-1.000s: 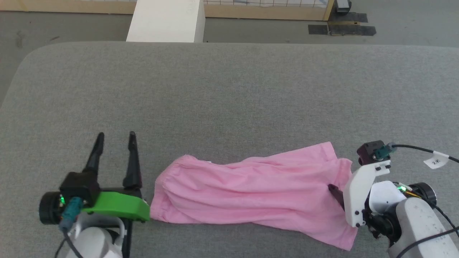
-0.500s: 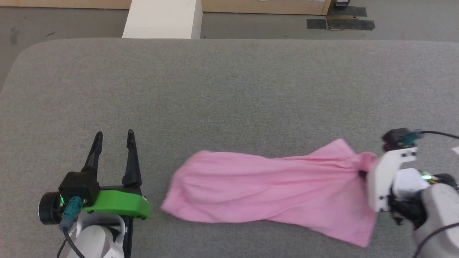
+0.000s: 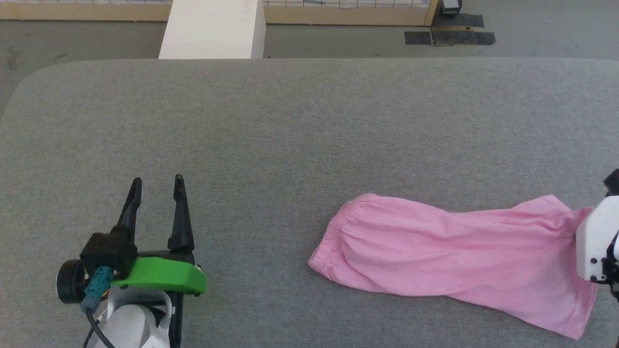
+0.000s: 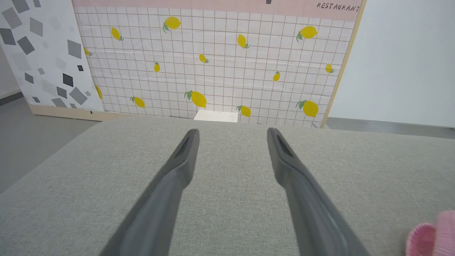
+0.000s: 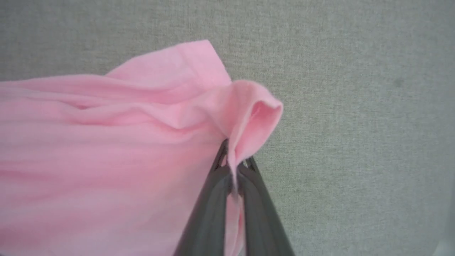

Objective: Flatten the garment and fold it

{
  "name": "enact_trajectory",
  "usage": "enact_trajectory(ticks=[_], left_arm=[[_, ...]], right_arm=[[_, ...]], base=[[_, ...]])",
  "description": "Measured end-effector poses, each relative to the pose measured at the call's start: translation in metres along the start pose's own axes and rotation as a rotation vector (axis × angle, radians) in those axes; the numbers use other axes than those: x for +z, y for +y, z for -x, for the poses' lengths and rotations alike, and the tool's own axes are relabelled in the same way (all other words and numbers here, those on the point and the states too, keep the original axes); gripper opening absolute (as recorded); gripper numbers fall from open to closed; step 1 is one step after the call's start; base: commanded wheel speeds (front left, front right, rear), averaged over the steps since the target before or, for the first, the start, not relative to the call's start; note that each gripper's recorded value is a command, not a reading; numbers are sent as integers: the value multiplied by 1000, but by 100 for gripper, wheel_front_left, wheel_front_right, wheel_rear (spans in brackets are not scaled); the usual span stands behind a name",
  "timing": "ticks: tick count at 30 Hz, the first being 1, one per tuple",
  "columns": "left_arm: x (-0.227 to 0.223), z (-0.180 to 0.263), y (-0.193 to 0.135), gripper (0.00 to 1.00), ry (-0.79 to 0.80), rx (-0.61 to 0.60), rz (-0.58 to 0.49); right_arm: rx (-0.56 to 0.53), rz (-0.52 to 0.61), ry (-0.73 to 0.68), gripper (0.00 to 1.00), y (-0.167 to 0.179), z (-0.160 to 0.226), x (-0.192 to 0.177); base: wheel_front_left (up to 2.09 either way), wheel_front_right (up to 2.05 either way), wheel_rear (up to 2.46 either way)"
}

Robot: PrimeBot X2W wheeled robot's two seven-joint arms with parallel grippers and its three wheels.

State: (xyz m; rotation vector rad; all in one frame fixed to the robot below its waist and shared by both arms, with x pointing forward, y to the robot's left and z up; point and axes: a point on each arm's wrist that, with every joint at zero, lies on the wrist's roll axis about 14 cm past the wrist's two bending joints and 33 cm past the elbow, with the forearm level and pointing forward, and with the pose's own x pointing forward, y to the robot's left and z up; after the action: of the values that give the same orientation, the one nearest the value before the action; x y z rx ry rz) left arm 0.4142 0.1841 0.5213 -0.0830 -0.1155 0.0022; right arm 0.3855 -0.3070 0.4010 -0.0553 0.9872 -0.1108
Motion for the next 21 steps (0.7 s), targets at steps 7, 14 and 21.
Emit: enact_trajectory(ticks=[7, 14, 21], left_arm=[[10, 5, -4, 100, -26, -8, 13], [14, 10, -6, 100, -34, -11, 23], [11, 16, -5, 100, -23, -8, 34]], right_arm=[[132, 153, -48, 0, 46, 46, 17], [363, 247, -94, 0, 128, 83, 19], [525, 342, -95, 0, 201, 89, 21]], base=[[0, 0, 0], [0, 0, 0], [0, 0, 0]])
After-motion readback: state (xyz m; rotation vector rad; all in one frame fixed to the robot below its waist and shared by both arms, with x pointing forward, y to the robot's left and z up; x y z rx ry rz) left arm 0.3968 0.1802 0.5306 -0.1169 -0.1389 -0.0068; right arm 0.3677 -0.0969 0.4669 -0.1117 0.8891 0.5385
